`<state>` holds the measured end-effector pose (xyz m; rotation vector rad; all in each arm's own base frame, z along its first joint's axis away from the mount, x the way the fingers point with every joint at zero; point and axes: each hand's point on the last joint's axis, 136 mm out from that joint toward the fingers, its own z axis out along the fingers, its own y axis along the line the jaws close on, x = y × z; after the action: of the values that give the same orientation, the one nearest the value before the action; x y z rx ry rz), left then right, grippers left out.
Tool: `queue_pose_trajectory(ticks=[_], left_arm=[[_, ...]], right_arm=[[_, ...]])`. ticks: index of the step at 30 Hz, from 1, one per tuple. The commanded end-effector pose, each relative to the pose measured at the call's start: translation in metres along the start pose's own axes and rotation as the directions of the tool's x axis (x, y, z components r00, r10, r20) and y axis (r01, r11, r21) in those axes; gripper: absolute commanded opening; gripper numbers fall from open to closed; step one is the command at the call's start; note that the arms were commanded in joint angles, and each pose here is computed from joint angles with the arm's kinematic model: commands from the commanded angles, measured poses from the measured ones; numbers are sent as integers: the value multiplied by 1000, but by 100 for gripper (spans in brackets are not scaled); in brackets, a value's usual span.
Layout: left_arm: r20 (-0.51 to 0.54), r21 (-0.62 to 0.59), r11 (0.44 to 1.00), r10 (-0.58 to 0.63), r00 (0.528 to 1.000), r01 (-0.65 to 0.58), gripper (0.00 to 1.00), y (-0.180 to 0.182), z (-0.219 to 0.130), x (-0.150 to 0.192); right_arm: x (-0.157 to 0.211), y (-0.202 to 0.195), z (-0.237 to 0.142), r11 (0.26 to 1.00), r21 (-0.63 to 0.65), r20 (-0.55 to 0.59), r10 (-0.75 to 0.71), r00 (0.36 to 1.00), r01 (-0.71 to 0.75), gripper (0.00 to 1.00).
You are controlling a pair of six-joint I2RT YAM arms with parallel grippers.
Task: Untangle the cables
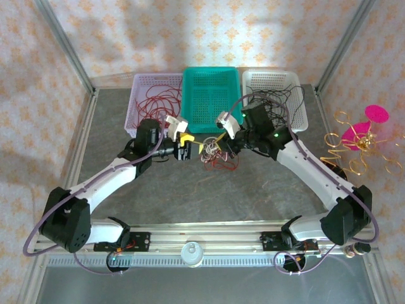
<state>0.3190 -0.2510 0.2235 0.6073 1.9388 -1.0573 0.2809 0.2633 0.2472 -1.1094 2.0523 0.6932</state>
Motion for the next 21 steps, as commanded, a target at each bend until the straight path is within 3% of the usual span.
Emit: queue_pose_trajectory(ticks=[1, 8, 14, 21], left_arm=[[36, 58, 992, 107, 994, -109, 72, -17, 10, -17], [91, 134, 977, 153, 984, -165, 79, -46, 37, -13], [50, -50, 993, 108, 993, -106, 52, -3, 61, 33], [105, -131, 991, 0, 994, 14, 47, 28, 70, 58]], right_arm=[[-24, 16, -19, 999, -48, 70, -10, 997, 14, 0], [-38, 18, -24, 998, -59, 112, 9, 994, -3, 0], [-61, 24, -39, 998, -63, 190, 17, 982, -5, 0], [-81, 34, -63, 996, -84, 251, 55, 967, -35, 0]])
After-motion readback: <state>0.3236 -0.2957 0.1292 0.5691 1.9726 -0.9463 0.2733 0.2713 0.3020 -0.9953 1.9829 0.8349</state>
